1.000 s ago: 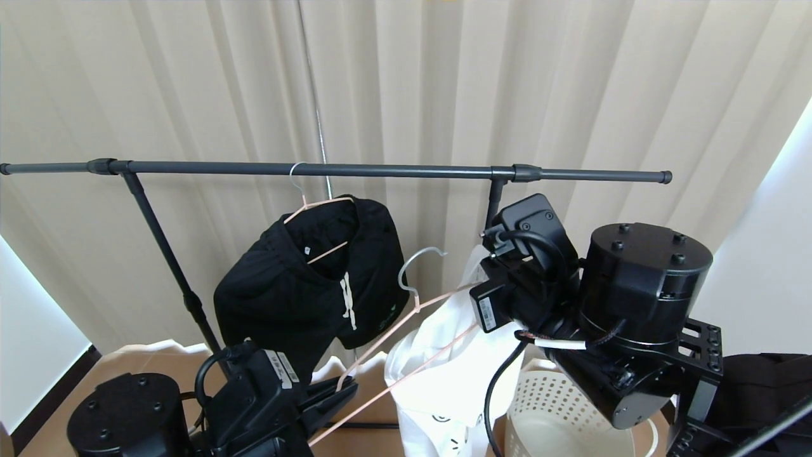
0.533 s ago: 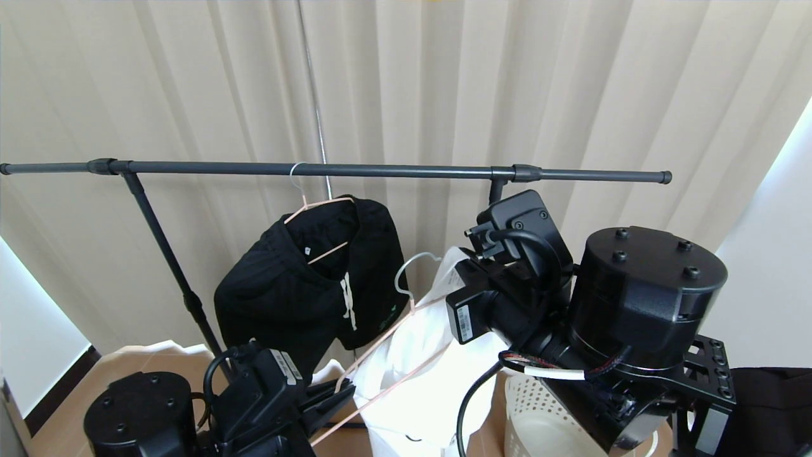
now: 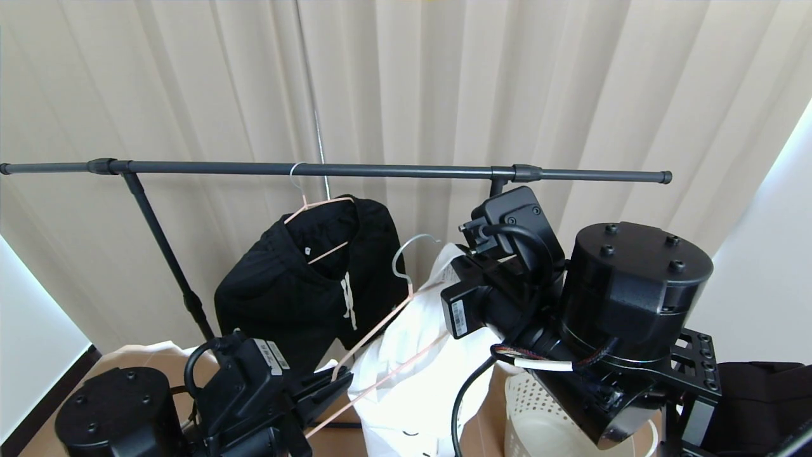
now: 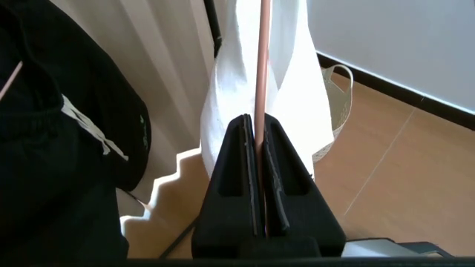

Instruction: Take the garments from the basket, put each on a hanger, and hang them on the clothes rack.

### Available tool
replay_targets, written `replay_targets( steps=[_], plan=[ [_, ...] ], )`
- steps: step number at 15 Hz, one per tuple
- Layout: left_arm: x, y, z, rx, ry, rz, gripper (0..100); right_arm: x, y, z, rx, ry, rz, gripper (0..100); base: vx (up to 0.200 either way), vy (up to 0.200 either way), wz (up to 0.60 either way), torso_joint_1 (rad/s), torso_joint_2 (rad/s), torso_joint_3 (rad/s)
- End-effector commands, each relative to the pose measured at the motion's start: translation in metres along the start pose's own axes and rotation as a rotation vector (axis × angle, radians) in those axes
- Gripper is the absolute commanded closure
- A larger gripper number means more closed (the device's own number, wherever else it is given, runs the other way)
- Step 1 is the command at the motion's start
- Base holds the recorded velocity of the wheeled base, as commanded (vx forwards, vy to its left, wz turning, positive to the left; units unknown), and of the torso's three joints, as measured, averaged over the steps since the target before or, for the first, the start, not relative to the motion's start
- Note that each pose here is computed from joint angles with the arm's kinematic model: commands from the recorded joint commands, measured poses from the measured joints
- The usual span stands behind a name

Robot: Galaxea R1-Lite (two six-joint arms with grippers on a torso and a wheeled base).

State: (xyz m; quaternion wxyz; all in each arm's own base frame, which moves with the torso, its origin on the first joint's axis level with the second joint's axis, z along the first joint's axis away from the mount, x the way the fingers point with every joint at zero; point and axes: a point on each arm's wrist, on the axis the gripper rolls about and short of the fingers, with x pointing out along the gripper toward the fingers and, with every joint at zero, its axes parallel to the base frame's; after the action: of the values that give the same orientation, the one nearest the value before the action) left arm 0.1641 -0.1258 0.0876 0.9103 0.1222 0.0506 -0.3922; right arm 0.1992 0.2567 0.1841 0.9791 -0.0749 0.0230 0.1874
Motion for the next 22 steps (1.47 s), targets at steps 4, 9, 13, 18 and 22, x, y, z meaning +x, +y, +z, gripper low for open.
replay_targets(
  steps=[4,9,13,18,22],
  plan=[
    [-0.005,0.001,0.008,0.006,-0.043,0.009,100,0.005,0.000,0.001,0.006,-0.005,-0.009,100,0.000,0.000,0.00,0.000,0.00,0.000],
    [-0.006,0.000,0.006,0.005,-0.034,0.004,100,0.005,-0.001,0.007,0.018,-0.024,-0.011,100,0.000,0.000,0.00,0.000,0.00,0.000],
    [-0.008,0.000,0.008,0.007,-0.045,0.007,100,0.001,-0.004,0.014,0.031,-0.043,-0.023,0,0.000,0.000,0.00,0.000,0.00,0.000],
    [-0.011,0.001,0.012,0.004,-0.065,0.013,100,0.004,-0.003,0.015,0.034,-0.046,-0.039,0,0.000,0.000,0.00,0.000,0.00,0.000],
    [-0.010,0.002,0.014,0.002,-0.076,0.021,100,0.003,-0.003,0.015,0.037,-0.047,-0.040,0,0.000,0.000,0.00,0.000,0.00,0.000]
  ],
)
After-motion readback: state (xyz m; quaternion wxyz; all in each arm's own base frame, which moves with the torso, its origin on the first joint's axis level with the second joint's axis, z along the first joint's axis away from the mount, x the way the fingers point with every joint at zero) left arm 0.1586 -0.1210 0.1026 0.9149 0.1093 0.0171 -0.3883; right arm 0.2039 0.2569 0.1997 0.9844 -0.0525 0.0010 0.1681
